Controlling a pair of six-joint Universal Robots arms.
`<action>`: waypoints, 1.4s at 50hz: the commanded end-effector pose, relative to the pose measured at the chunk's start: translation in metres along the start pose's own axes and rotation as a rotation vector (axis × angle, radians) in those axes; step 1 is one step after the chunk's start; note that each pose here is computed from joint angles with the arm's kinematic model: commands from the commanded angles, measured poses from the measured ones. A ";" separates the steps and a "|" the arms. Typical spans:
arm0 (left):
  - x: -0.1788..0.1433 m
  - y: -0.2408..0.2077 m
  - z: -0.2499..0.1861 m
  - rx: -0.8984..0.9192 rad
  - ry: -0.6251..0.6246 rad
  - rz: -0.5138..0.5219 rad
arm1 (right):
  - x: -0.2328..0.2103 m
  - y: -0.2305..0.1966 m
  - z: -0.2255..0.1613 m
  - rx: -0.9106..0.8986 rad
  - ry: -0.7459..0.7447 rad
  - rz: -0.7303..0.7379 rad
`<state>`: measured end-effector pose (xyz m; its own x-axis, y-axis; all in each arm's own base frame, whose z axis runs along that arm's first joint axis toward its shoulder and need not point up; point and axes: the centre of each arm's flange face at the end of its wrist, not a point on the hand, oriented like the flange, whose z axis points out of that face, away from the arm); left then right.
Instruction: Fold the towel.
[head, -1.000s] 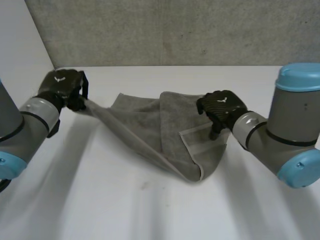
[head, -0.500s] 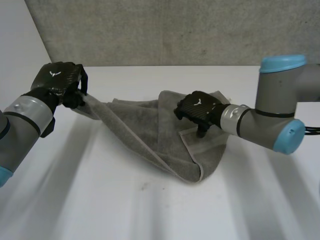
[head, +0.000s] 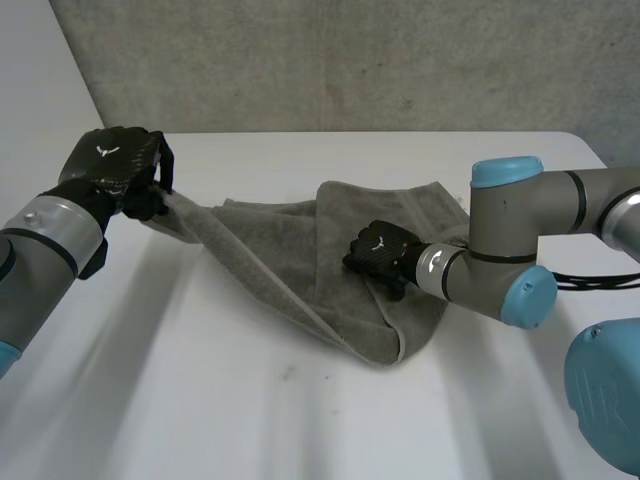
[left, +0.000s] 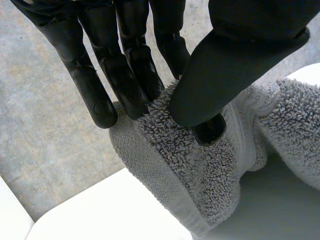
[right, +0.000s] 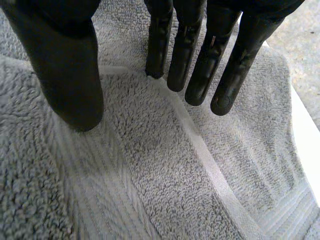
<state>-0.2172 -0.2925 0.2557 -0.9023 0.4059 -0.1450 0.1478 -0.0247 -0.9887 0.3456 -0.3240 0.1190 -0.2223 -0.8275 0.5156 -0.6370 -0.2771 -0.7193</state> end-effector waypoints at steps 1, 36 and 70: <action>0.000 0.001 0.000 -0.002 -0.001 0.000 | 0.006 0.001 0.002 -0.013 0.040 -0.030; -0.042 -0.027 -0.024 0.069 -0.100 0.010 | 0.146 -0.046 -0.214 0.029 0.600 0.279; -0.076 -0.101 0.090 0.310 -0.026 -0.076 | 0.266 -0.094 -0.204 0.331 0.963 0.162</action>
<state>-0.1925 -0.3775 0.2821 -0.9182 0.3962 0.0019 -0.0046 -0.0057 -1.0000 0.1868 -0.3937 0.3425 -0.7679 -0.3815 0.5146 -0.5178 -0.1034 -0.8493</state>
